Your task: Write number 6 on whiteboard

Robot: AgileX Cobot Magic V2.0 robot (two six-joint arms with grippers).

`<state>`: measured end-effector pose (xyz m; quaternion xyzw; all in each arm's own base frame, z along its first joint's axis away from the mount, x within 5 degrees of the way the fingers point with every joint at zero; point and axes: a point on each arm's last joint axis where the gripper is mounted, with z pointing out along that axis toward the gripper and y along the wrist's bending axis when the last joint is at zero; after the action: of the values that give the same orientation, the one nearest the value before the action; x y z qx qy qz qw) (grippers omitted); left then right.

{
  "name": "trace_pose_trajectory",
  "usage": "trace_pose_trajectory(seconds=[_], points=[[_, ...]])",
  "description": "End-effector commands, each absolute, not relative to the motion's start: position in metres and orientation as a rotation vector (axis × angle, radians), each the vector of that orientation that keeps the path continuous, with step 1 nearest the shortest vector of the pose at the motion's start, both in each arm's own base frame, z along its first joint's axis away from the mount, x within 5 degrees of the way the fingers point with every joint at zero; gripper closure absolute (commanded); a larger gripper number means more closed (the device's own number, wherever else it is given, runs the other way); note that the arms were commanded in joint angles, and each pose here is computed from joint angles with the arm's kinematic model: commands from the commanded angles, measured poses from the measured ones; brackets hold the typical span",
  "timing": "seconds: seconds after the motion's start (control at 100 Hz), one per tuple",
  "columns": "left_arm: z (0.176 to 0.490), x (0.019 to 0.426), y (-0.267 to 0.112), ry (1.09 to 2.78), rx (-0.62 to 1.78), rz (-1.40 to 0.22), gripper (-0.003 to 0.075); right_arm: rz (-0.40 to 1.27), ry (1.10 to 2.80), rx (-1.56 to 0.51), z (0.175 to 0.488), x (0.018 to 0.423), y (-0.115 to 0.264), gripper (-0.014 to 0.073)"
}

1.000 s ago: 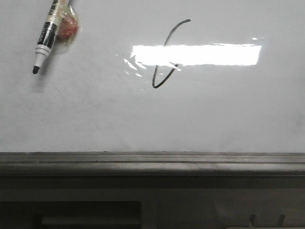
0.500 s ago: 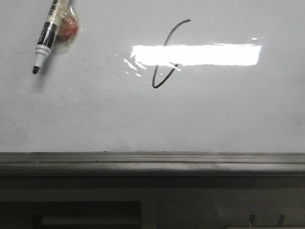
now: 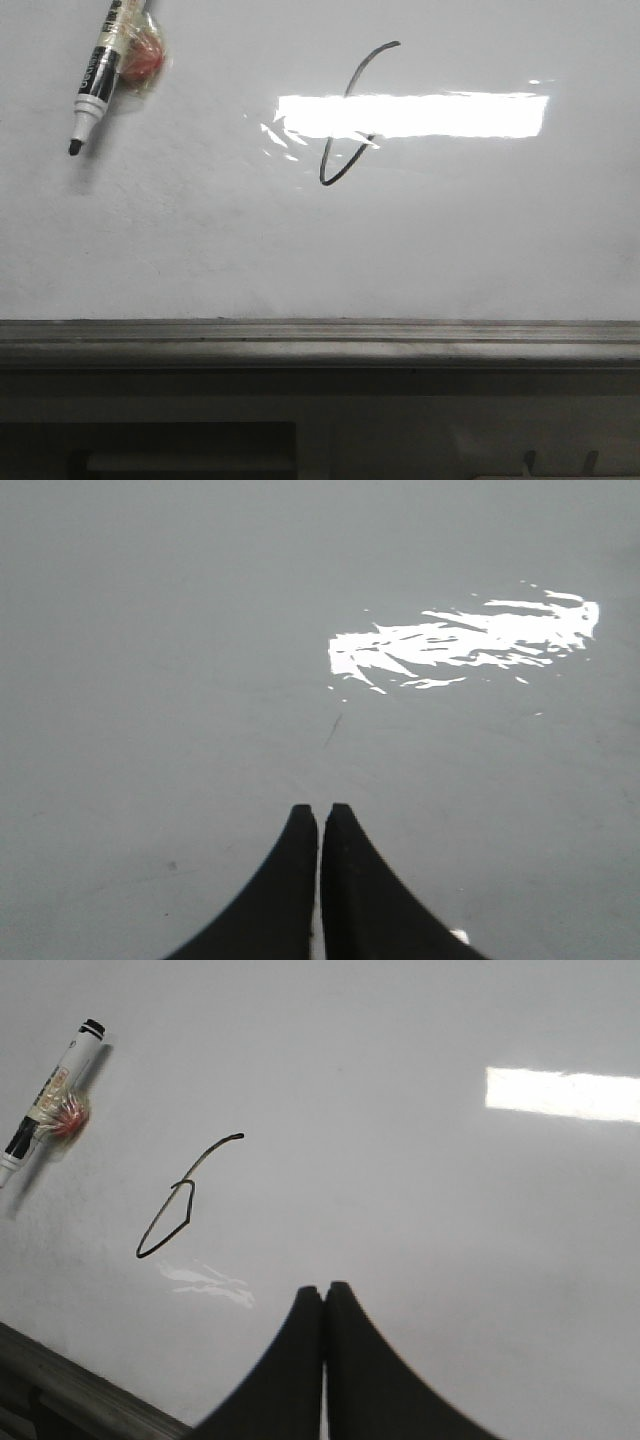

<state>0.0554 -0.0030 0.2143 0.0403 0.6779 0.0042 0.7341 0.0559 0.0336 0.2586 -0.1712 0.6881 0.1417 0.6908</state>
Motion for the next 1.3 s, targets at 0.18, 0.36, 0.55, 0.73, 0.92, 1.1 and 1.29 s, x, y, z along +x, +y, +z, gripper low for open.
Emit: trace_pose_trajectory(seconds=[0.18,0.36,0.55,0.73,0.92,1.1,1.29], points=[[0.204,0.0549,-0.0021,1.457,0.049,-0.008,0.074,0.293,1.501,-0.329,0.269,0.0572,0.0298,0.066],[0.2024,0.0551,-0.0021,1.475,0.047,-0.012,0.074,0.293,1.501,-0.329,0.269,0.0572,0.0298,0.066],[0.2032,0.0549,-0.0021,1.471,0.047,-0.012,0.074,0.293,1.501,-0.329,0.269,0.0572,0.0298,0.066],[0.2032,0.0549,-0.0021,1.471,0.047,-0.012,0.074,0.293,1.501,-0.329,0.269,0.0572,0.0298,0.066],[0.2032,0.0549,-0.0021,1.471,0.047,-0.012,0.074,0.293,1.501,-0.329,0.269,0.0572,0.0298,0.066],[0.2032,0.0549,-0.0021,1.471,0.047,-0.012,0.074,0.293,1.501,-0.329,0.269,0.0572,0.0298,0.066],[0.2032,0.0549,-0.0021,1.471,0.047,-0.012,0.074,0.264,1.489,-0.308,0.2704,0.0582,0.0272,0.066]])
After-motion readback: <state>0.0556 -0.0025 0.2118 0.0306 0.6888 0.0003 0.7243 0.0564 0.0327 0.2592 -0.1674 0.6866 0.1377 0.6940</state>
